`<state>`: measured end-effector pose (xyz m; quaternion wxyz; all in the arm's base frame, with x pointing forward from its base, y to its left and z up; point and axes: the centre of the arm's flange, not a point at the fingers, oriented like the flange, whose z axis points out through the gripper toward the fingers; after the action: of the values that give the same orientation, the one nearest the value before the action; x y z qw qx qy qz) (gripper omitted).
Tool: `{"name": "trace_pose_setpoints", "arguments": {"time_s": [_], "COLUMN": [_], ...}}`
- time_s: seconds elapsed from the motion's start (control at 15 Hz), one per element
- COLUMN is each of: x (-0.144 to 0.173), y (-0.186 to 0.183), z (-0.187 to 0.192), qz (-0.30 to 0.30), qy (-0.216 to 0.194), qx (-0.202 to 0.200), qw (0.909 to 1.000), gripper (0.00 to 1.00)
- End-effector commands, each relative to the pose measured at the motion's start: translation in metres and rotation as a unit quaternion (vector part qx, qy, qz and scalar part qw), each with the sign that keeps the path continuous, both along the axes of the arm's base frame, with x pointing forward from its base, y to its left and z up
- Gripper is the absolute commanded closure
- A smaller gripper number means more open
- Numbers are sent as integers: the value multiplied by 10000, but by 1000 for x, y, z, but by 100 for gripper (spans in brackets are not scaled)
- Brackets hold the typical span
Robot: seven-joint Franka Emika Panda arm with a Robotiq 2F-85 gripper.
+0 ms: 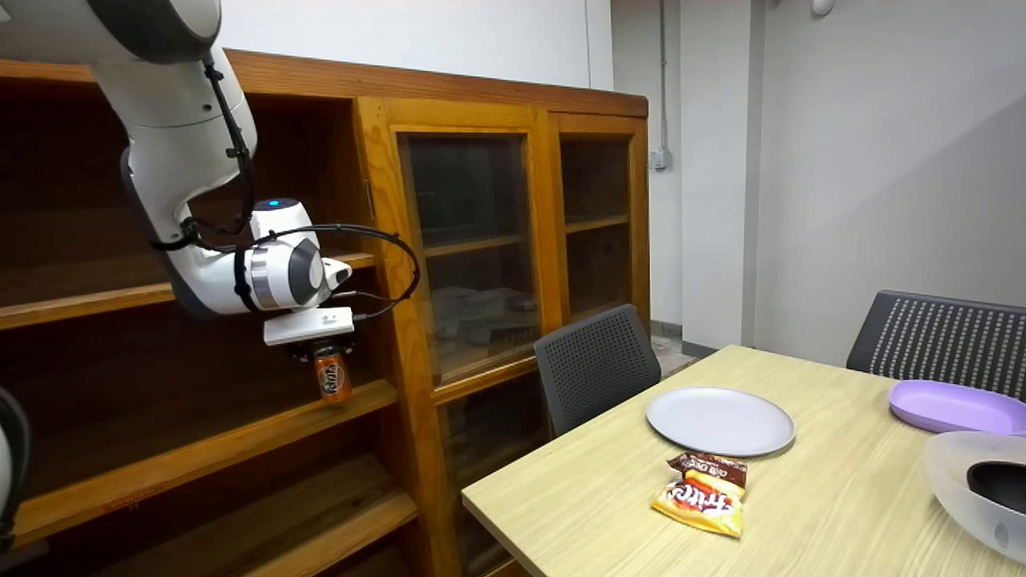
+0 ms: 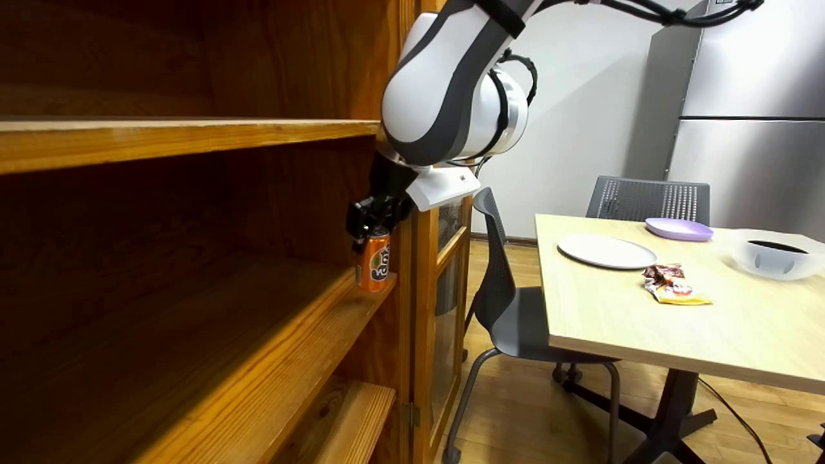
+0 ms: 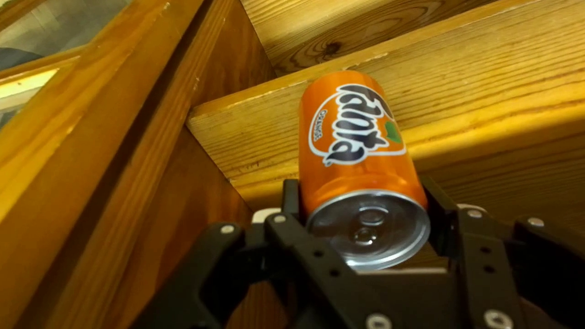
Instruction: Put the orange can on the second shelf from the top
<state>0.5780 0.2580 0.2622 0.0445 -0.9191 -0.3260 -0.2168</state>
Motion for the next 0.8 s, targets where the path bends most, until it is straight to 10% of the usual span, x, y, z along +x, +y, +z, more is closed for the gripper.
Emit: {"name": "trace_pose_setpoints", "arguments": {"time_s": [0.0,0.73], "x": [17,28], "y": [5,12], "z": [4,-2], "qz": [157,161], "qy": [-81,-70], "qx": [69,101], "qw": [9998,9998], "gripper": [62,62]}}
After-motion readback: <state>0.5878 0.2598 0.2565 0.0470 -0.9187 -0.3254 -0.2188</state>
